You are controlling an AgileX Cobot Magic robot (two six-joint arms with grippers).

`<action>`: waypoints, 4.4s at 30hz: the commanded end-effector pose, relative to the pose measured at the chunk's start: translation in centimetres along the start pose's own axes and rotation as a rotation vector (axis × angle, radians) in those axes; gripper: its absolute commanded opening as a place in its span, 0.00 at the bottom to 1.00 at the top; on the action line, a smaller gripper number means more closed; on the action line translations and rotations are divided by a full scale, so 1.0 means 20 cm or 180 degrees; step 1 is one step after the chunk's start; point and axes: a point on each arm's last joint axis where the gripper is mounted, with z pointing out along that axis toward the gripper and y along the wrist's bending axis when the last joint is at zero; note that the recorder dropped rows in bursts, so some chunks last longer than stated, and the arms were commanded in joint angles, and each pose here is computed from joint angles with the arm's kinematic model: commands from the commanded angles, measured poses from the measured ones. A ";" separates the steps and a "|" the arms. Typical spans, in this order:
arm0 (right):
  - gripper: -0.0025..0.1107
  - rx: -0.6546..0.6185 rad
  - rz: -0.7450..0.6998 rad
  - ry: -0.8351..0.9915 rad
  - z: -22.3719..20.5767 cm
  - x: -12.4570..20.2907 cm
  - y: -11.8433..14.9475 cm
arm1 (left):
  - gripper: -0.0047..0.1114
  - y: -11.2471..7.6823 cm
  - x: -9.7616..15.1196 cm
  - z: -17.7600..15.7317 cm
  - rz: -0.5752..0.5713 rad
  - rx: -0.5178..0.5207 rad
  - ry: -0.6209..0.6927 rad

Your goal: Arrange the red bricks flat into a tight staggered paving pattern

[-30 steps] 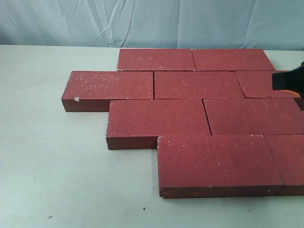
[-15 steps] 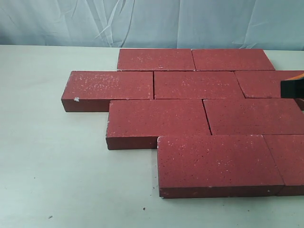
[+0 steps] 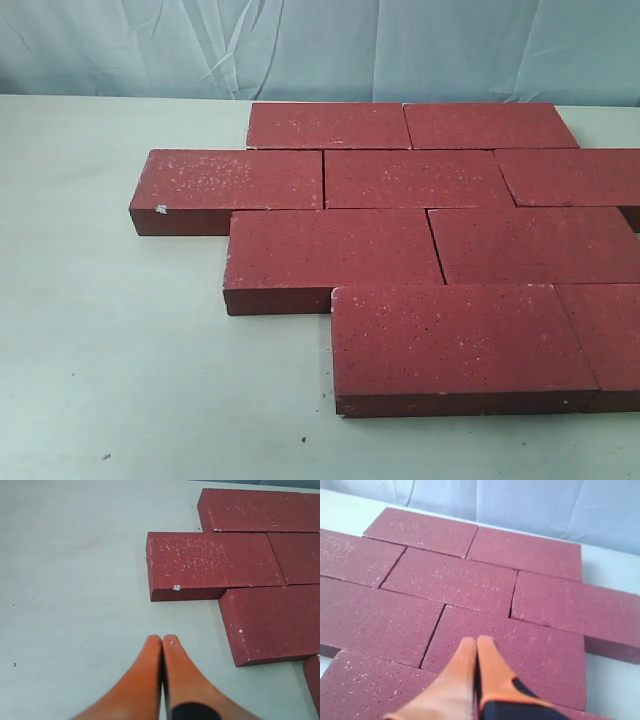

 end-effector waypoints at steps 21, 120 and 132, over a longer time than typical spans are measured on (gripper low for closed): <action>0.02 0.0715 0.0112 -0.1136 -0.23 0.54 0.02 | 0.04 -0.01 0.01 0.00 0.0010 0.0014 -0.0004; 0.02 0.0851 0.0506 -0.0824 0.03 0.83 -0.03 | 0.04 0.05 0.31 -0.09 0.0337 -0.0418 -0.1068; 0.02 0.0852 0.0505 -0.0830 0.03 0.83 -0.03 | 0.04 0.12 0.71 0.00 0.0449 -0.0599 -0.1691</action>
